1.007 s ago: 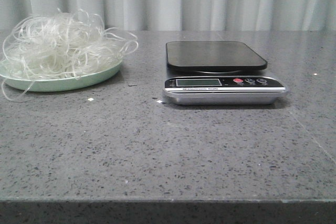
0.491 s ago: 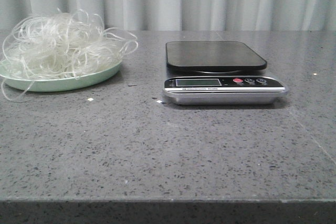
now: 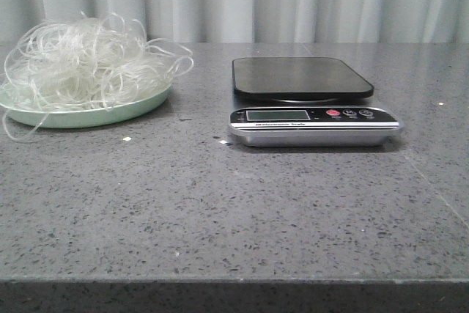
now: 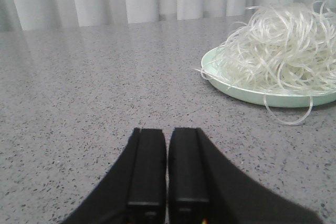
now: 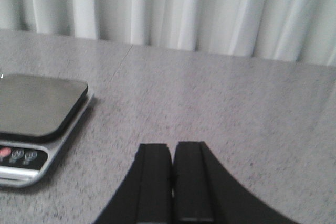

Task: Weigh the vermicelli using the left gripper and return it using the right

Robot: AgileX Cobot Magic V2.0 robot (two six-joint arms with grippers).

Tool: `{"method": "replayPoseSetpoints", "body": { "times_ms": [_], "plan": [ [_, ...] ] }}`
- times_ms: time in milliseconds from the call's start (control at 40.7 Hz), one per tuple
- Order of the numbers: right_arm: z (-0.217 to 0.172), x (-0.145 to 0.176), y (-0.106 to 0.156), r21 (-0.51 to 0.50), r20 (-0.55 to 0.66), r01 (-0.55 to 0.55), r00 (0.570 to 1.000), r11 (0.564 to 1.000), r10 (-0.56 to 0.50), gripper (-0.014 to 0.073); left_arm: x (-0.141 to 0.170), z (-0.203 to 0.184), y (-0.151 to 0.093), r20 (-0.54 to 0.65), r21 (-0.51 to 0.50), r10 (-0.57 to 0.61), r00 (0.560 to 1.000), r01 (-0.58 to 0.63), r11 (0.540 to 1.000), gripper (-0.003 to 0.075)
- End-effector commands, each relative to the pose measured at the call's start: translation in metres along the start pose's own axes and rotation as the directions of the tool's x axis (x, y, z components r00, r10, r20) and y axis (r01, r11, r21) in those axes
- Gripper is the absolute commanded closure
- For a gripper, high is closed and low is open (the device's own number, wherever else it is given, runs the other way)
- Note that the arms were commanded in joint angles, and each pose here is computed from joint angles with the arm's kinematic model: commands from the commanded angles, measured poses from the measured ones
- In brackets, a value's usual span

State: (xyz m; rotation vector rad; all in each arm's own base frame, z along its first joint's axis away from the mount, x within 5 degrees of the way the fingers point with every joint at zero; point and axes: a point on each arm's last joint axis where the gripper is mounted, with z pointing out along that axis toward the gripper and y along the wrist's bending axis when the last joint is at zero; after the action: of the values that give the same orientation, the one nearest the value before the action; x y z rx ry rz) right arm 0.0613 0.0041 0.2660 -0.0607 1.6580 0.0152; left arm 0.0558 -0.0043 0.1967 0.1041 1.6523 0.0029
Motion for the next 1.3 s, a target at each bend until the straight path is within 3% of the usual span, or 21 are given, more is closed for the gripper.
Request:
{"method": "replayPoseSetpoints", "body": {
  "times_ms": [0, 417, 1277],
  "plan": [
    [0.004, 0.000, 0.000, -0.006, 0.086, -0.012, 0.996, 1.000, 0.013, 0.0444, -0.005, -0.001, 0.001, 0.091, -0.017, -0.011, 0.996, 0.012, 1.000, 0.0583],
    [-0.002, 0.057, 0.000, -0.020, 0.208, -0.093, 0.973, 0.995, 0.095, 0.0444, -0.005, -0.001, 0.001, 0.089, -0.017, -0.011, 0.996, 0.012, 1.000, 0.0583],
    [-0.002, 0.056, 0.000, -0.022, 0.204, -0.116, 0.972, 0.993, 0.118, 0.0444, -0.005, -0.001, 0.001, 0.089, -0.017, -0.011, 0.996, 0.012, 1.000, 0.0583]
  ]
}}
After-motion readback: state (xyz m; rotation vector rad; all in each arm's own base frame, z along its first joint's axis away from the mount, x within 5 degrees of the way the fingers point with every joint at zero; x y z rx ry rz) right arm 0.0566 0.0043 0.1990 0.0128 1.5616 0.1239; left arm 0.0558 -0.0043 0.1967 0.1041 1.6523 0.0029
